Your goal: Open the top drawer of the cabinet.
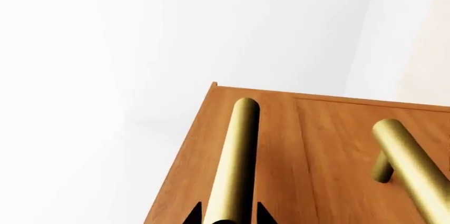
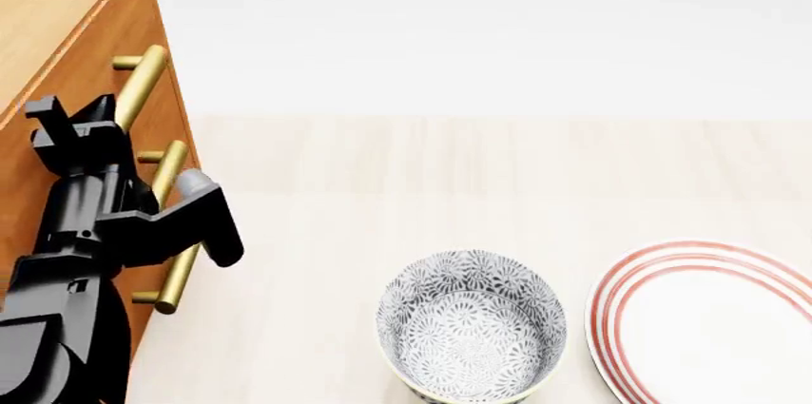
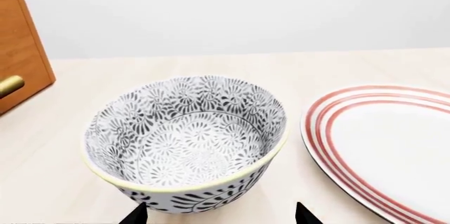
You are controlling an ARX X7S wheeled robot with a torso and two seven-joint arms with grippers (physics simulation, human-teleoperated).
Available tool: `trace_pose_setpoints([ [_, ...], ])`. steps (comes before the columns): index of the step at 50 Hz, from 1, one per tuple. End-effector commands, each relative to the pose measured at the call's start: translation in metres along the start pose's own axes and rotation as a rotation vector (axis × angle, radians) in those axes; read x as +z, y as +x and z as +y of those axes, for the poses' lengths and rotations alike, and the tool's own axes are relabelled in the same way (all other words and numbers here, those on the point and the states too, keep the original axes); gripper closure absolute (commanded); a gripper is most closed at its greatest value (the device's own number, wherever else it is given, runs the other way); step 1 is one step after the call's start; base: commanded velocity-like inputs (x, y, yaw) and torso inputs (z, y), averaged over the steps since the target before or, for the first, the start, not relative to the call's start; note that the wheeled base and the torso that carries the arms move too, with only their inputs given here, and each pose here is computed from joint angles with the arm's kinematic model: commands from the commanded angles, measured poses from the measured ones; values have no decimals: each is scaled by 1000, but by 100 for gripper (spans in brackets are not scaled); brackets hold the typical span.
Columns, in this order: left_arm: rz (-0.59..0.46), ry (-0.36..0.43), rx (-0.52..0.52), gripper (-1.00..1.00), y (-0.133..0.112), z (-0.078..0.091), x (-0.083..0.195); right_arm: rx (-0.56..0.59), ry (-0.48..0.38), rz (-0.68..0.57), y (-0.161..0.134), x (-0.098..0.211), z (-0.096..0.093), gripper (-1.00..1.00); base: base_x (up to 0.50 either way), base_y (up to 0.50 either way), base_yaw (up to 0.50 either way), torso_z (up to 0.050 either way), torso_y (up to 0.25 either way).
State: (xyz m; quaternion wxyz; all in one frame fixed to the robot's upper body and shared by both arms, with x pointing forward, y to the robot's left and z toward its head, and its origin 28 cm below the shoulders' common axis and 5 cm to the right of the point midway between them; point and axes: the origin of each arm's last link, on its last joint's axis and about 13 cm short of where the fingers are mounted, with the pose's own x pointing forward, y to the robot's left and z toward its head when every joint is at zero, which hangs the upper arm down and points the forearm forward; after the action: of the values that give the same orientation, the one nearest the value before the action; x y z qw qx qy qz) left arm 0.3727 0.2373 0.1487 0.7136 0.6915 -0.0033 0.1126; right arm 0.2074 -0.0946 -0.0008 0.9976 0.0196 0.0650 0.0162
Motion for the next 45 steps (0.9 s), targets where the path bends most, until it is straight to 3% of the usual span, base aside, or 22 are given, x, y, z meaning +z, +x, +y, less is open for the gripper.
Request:
trace_pose_setpoints([
  [1,-60,-34,-65,100,-6,-5,22,12,-1,-11,2,1,1,-100,0,0,-3,0,0],
  [21,-213,-45,-60,100,-20,8,66,18,0,-15,1,2,1,-100,-3,0,0,0,0],
  [45,-310,-53,-60,100,-31,16,96,17,7,-7,3,1,0,-100,-8,0,2,0,2],
])
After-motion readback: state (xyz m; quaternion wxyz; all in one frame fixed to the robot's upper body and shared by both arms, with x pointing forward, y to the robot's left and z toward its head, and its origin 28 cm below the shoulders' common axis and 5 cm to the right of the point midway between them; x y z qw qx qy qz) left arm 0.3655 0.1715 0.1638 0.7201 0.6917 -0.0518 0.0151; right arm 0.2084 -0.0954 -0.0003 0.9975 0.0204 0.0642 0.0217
